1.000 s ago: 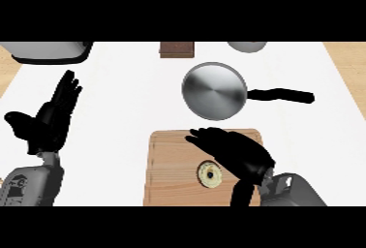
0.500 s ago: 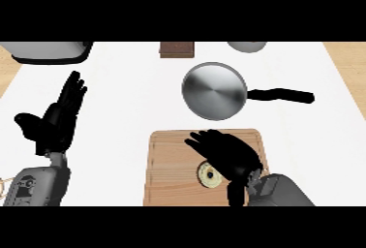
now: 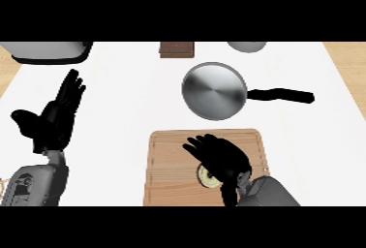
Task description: Pick the cupcake from the cutting board and place it in the pan
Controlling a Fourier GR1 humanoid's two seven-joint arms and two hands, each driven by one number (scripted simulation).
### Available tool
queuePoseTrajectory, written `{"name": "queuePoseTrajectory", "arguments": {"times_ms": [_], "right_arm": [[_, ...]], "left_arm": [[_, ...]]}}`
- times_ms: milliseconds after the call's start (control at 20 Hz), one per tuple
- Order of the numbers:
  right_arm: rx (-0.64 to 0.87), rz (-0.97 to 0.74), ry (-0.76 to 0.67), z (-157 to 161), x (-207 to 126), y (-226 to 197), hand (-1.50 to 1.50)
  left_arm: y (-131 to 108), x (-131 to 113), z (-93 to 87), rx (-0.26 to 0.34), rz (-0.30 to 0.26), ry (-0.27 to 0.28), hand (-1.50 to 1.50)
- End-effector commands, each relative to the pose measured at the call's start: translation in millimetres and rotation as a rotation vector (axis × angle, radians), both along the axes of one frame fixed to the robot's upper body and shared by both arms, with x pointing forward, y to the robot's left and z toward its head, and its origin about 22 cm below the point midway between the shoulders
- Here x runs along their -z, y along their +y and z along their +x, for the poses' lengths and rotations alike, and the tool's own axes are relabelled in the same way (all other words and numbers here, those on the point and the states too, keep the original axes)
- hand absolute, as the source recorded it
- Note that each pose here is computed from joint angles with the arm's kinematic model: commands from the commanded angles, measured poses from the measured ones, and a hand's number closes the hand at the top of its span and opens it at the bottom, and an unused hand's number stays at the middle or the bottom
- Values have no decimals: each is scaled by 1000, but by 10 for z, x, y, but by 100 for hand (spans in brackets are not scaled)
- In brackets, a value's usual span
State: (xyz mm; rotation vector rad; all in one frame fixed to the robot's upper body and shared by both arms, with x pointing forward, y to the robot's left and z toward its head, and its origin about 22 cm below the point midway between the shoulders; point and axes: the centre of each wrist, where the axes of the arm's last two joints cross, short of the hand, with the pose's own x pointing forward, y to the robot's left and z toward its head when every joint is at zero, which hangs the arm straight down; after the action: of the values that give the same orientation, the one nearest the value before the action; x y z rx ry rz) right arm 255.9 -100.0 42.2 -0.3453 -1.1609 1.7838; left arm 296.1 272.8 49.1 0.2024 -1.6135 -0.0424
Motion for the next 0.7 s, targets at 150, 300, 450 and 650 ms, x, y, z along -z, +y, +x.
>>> {"name": "queuePoseTrajectory", "arguments": {"times_ms": [150,300,450,650], "right_arm": [[-5,-83,42,73,283,-22,-150],[-11,-83,42,198,255,210,-150],[-12,-68,54,112,319,71,-150],[-170,-66,53,60,574,243,150]], "left_arm": [[32,-111,142,5,3,-11,0],[-23,64,-78,8,7,2,0],[62,-111,-70,10,-4,5,0],[-20,88,136,-3,5,1,0]]}}
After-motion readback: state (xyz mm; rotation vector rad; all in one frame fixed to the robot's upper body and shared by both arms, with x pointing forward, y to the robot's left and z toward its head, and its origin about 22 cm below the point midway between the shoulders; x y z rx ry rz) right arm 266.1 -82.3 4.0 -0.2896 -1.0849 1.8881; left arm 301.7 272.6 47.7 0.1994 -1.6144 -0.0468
